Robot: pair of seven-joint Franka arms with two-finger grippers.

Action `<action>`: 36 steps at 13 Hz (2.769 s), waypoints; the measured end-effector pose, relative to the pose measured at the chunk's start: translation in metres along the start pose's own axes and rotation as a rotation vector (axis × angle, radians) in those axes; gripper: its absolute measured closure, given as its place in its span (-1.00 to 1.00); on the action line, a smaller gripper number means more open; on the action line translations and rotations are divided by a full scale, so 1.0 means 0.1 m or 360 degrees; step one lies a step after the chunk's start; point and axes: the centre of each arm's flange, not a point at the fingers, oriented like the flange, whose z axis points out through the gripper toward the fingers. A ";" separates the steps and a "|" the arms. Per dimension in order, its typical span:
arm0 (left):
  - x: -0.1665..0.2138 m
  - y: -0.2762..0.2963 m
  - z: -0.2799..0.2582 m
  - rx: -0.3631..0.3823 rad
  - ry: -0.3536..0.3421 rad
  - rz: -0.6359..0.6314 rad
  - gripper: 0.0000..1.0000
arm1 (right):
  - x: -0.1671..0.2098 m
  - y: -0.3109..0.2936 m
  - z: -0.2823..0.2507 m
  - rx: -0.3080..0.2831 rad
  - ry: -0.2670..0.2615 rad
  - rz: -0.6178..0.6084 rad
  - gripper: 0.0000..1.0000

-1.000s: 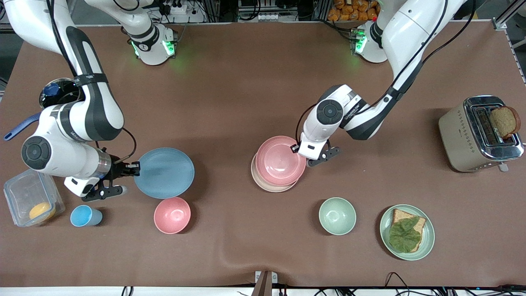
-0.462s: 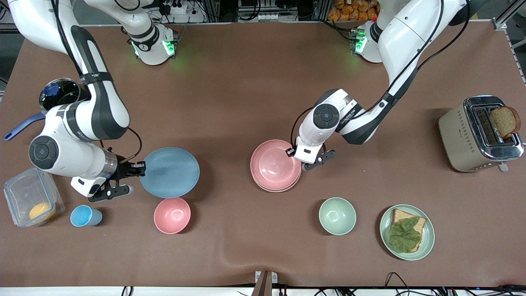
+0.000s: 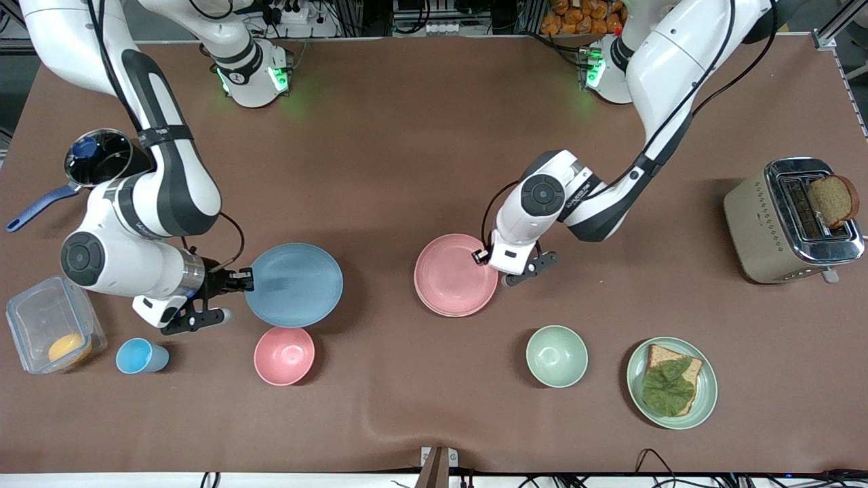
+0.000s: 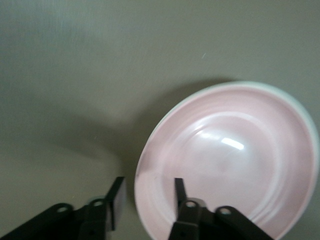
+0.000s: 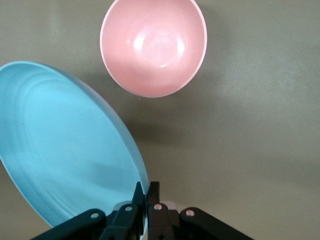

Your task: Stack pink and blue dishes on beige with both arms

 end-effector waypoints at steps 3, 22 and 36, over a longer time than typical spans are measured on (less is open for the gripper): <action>0.36 0.00 -0.62 -0.0056 0.0147 -0.0025 -0.66 | 0.02 -0.01 0.01 0.0009 0.0003 0.0018 0.89; 1.67 -2.55 -4.35 0.0192 0.0411 0.0499 -1.00 | 0.19 -2.65 1.42 0.0296 0.0056 0.0464 0.89; 1.50 -3.20 -4.80 0.0235 0.0169 0.0595 -1.00 | 0.24 -2.58 1.22 0.0224 0.0017 0.0518 -0.55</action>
